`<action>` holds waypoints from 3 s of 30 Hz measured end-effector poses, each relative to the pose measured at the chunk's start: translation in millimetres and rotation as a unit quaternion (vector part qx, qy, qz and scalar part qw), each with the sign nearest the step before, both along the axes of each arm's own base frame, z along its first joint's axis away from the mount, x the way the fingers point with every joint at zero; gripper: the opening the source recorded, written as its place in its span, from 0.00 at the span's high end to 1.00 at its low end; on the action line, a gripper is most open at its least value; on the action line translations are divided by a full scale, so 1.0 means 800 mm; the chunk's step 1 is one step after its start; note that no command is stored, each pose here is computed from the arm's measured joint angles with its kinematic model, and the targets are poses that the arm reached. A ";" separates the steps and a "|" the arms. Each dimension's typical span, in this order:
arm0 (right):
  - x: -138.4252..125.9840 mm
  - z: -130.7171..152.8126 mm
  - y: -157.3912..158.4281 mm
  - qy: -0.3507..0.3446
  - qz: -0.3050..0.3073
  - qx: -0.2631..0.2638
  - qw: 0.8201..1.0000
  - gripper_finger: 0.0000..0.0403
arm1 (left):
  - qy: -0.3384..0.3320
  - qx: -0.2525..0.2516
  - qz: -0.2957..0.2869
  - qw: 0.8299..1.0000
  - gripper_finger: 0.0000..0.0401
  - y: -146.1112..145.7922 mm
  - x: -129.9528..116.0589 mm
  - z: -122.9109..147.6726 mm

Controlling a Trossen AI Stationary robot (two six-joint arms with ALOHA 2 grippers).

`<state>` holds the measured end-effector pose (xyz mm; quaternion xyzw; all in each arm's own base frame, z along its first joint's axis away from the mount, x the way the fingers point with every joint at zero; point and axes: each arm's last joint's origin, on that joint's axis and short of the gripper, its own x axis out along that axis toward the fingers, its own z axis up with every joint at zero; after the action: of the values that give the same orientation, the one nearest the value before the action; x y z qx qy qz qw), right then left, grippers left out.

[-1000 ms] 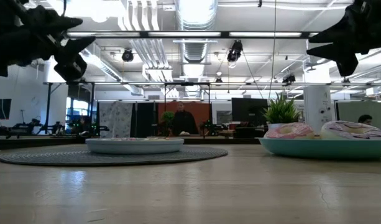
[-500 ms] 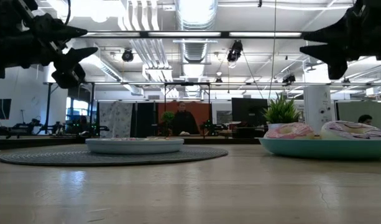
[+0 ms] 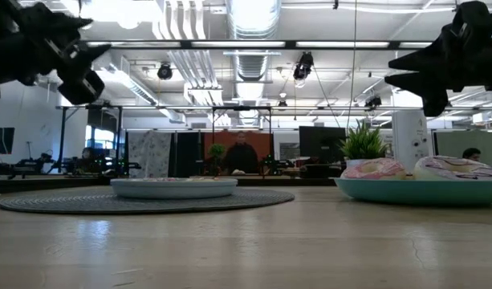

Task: Pick & Place donuts
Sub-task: Return to Home Position

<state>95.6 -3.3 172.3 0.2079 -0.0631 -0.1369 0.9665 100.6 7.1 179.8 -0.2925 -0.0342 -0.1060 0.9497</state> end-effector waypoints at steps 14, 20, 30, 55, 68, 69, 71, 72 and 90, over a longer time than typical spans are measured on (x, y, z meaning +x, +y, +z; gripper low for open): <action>0.000 0.000 0.000 0.001 0.002 -0.001 1.000 0.63 | -0.041 0.006 -0.045 0.998 0.65 -0.011 -0.008 0.007; 0.000 0.000 0.000 0.002 0.002 -0.001 1.000 0.63 | -0.026 0.004 -0.045 0.999 0.65 -0.011 -0.006 0.004; 0.000 0.000 0.000 0.000 0.002 -0.001 1.000 0.63 | -0.017 0.003 -0.045 0.999 0.65 -0.011 -0.005 0.003; 0.001 0.001 0.011 0.029 0.120 -0.203 0.971 0.63 | -0.017 0.003 -0.045 0.999 0.65 -0.011 -0.005 0.002; 0.001 -0.001 0.018 0.020 0.204 -0.252 0.946 0.63 | -0.017 0.003 -0.045 0.999 0.65 -0.011 -0.005 0.002; 0.001 -0.001 0.018 0.020 0.204 -0.253 0.946 0.63 | -0.017 0.003 -0.045 0.999 0.65 -0.011 -0.005 0.002; 0.002 -0.001 0.018 0.021 0.204 -0.254 0.945 0.63 | -0.017 0.003 -0.045 0.999 0.65 -0.011 -0.005 0.002; 0.002 -0.001 0.018 0.022 0.204 -0.254 0.945 0.63 | -0.017 0.003 -0.045 0.999 0.65 -0.011 -0.005 0.002; 0.002 -0.001 0.018 0.021 0.204 -0.254 0.945 0.63 | -0.017 0.003 -0.045 0.999 0.65 -0.011 -0.005 0.002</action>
<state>96.9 10.9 171.5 -0.0389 -0.0315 0.0796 0.9956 96.9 -1.8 181.7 -0.2895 -0.0368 -0.1536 0.9440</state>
